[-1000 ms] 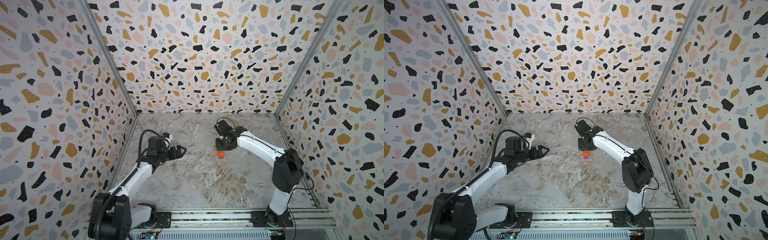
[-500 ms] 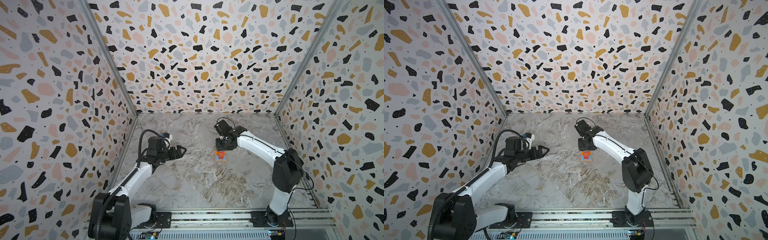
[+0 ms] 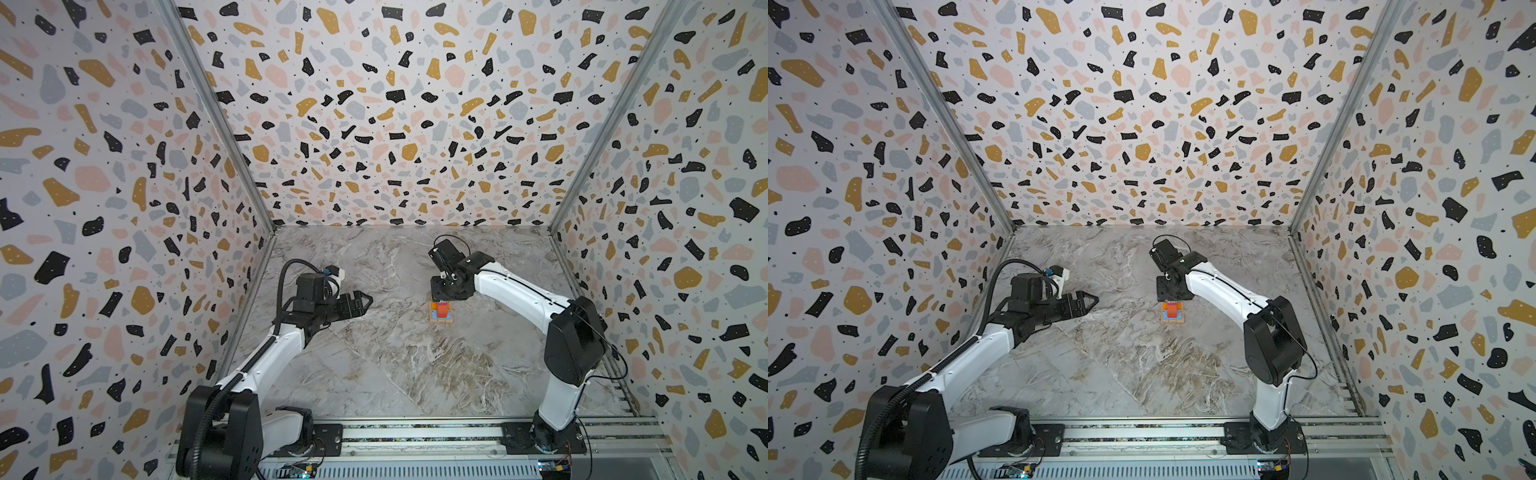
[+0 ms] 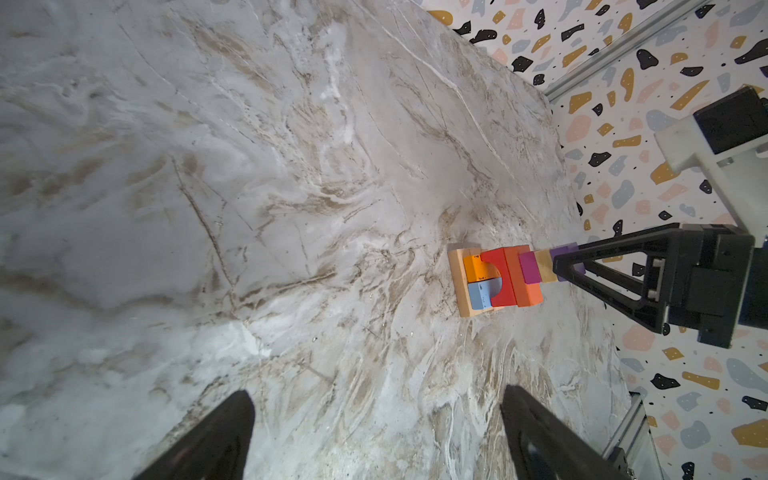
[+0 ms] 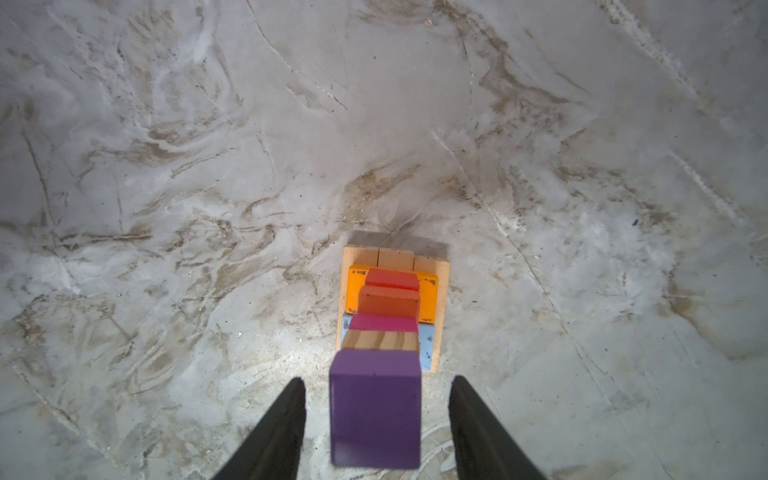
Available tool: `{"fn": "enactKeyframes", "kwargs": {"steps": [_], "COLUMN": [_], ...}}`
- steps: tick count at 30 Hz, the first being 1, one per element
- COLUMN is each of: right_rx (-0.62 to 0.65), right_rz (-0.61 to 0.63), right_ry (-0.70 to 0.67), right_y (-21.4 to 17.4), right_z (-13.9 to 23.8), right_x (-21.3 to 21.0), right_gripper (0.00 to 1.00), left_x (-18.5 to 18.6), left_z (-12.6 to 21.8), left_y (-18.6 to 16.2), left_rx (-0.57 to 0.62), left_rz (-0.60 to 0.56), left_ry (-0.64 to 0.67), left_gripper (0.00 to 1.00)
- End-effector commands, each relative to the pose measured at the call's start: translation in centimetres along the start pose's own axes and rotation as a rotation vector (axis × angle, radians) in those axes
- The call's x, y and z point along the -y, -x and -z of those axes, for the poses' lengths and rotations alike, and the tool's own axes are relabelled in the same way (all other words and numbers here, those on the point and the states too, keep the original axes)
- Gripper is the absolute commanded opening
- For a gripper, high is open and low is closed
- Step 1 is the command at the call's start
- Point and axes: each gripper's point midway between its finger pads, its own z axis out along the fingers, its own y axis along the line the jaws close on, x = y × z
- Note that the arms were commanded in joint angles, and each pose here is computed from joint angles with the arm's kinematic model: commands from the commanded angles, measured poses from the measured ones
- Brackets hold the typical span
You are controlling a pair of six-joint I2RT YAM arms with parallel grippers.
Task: Build the wood block tower
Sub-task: 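Lower the purple cube onto the wood cube with the right gripper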
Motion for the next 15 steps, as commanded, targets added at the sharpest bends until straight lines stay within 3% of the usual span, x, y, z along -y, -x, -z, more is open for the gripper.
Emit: {"fn": "enactKeyframes", "kwargs": {"steps": [1,15], "right_rx": [-0.004,-0.007], "right_rz": [-0.001,0.000], "right_ry": [-0.010,-0.009], "right_y": [0.15,0.29], "right_z": [-0.22,-0.50], "right_x": [0.30,0.28], "right_gripper": [0.53,0.42], "left_x": [0.79,0.77], "left_z": [0.15,0.09], "left_y": [0.73,0.69], "left_rx": [0.029,0.026], "left_rz": [-0.026,-0.025], "left_ry": [-0.025,-0.026], "left_gripper": [0.94,0.94]}}
